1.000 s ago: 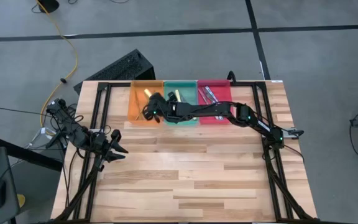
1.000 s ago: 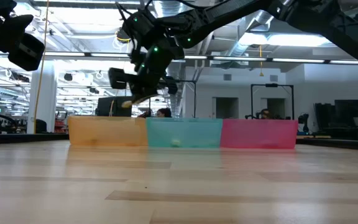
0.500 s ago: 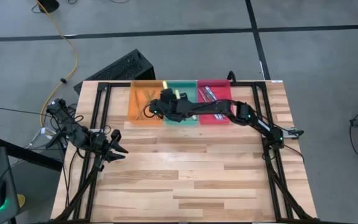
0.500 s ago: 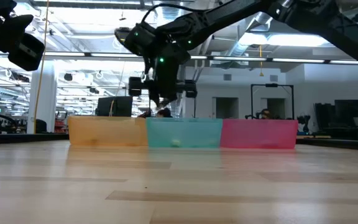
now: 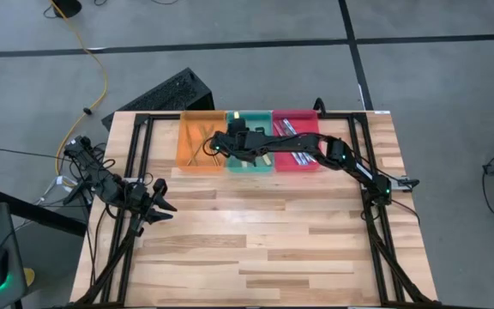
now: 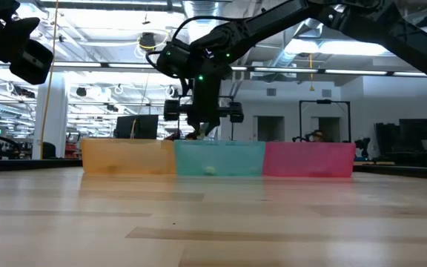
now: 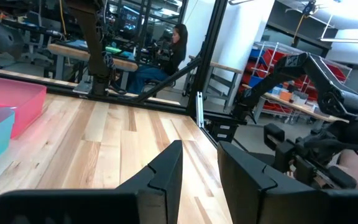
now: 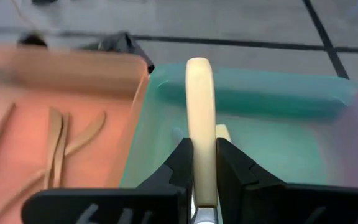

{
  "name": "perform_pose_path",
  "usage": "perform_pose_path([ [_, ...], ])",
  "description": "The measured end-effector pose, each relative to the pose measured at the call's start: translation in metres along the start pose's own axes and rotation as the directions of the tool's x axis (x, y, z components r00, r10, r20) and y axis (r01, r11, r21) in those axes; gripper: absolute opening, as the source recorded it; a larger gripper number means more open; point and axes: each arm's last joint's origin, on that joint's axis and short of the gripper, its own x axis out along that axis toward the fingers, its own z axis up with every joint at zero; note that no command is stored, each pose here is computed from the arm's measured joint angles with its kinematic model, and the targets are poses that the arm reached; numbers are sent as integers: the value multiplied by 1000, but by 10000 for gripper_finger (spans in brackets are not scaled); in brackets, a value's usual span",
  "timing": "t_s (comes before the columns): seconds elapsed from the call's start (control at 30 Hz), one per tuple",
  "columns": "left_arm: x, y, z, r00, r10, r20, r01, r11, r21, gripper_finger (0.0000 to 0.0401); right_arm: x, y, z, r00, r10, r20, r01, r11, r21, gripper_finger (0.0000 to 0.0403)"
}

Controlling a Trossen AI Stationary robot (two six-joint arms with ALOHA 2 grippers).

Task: Sort silverware by color (type)
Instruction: Put the yellow table knife into the blue bin

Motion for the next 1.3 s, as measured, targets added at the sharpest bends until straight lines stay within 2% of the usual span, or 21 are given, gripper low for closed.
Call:
perform_pose_path([
  [0.07,0,0,0,1000,0,0,0,1000,0,89,0,0,0,1000,11,-11,-12,996,-91,56],
  [0.13,0,0,0,1000,0,0,0,1000,0,89,-1,2,-1,1000,25,-18,-28,973,-229,56],
  [0.27,0,0,0,1000,0,0,0,1000,0,89,-5,1,1,992,73,-99,-112,865,-489,56],
  [0.33,0,0,0,1000,0,0,0,1000,0,89,-9,-2,5,986,80,-146,-150,809,-568,56],
  [0.4,0,0,0,1000,0,0,0,1000,0,89,-17,-8,13,988,55,-145,-132,788,-601,56],
  [0.57,0,0,0,1000,0,0,0,1000,0,89,-43,-23,61,993,83,-85,-118,785,-608,56],
  [0.73,0,0,0,1000,0,0,0,1000,0,89,-74,-51,110,994,95,-53,-107,783,-612,56],
  [0.83,0,0,0,1000,0,0,0,1000,0,89,-81,-67,119,995,73,-63,-96,778,-621,56],
  [0.93,0,0,0,1000,0,1,0,1000,0,89,-85,-83,113,994,81,-73,-109,783,-612,56],
  [1.07,0,0,0,1000,1,1,-1,1000,0,89,-84,-105,90,979,192,-62,-196,831,-520,56],
  [1.17,0,0,0,1000,3,1,-3,1000,0,89,-78,-121,67,953,301,-30,-287,871,-400,56],
  [1.3,0,0,0,1000,5,2,-5,1000,0,89,-66,-132,37,884,462,72,-428,860,-277,56],
])
